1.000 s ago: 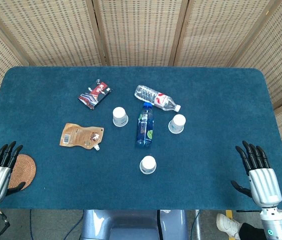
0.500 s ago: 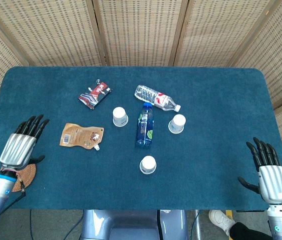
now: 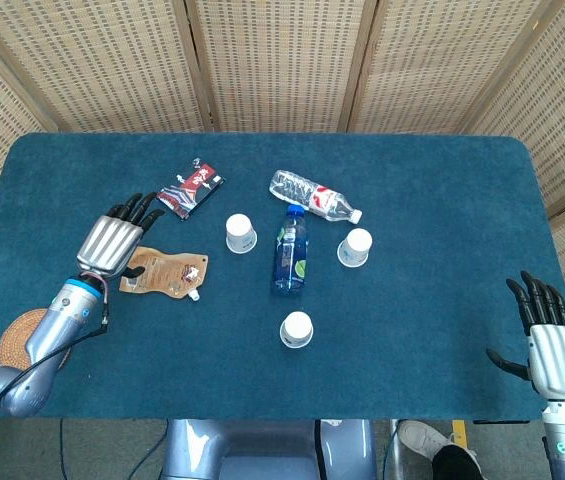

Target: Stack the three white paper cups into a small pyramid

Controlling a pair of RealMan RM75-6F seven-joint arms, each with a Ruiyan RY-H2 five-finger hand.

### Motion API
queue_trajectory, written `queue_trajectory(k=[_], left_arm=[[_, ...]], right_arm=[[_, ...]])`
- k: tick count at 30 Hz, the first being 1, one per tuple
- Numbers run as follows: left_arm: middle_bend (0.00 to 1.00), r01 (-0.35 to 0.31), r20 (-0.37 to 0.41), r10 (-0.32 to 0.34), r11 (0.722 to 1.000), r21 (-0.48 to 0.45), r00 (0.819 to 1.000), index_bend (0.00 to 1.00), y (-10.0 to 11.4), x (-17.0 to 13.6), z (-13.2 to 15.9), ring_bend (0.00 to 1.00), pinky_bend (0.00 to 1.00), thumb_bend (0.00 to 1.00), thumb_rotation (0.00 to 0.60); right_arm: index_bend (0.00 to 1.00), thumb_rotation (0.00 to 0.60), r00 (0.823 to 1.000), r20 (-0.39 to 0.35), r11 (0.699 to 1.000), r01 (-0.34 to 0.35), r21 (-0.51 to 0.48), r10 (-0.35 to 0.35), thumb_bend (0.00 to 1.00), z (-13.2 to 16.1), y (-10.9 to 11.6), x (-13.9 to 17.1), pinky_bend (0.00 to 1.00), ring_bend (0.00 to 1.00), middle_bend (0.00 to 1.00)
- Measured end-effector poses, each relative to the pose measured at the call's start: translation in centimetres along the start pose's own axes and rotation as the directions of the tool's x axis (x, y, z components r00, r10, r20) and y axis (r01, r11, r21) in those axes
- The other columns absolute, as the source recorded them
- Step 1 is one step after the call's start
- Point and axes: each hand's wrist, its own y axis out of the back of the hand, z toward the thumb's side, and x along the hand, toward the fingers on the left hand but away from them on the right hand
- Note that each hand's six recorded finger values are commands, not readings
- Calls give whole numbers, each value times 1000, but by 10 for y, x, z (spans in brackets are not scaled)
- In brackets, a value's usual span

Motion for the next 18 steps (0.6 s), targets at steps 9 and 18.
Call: queue_trajectory(k=[9,18], left_arm=[[0,49,19,-49,999,-4,999,108,-5,61,34,35,193,155,600],[0,81,13,-81,996,-22,997,121,-3,114,71,35,193,160,600]], right_arm=[[92,600,999,37,1000,-19,-15,20,152,-13,-5,-10,47,0,0],[123,600,997,75,999,-20,-42,23,152,-28,-5,-17,47,0,0]])
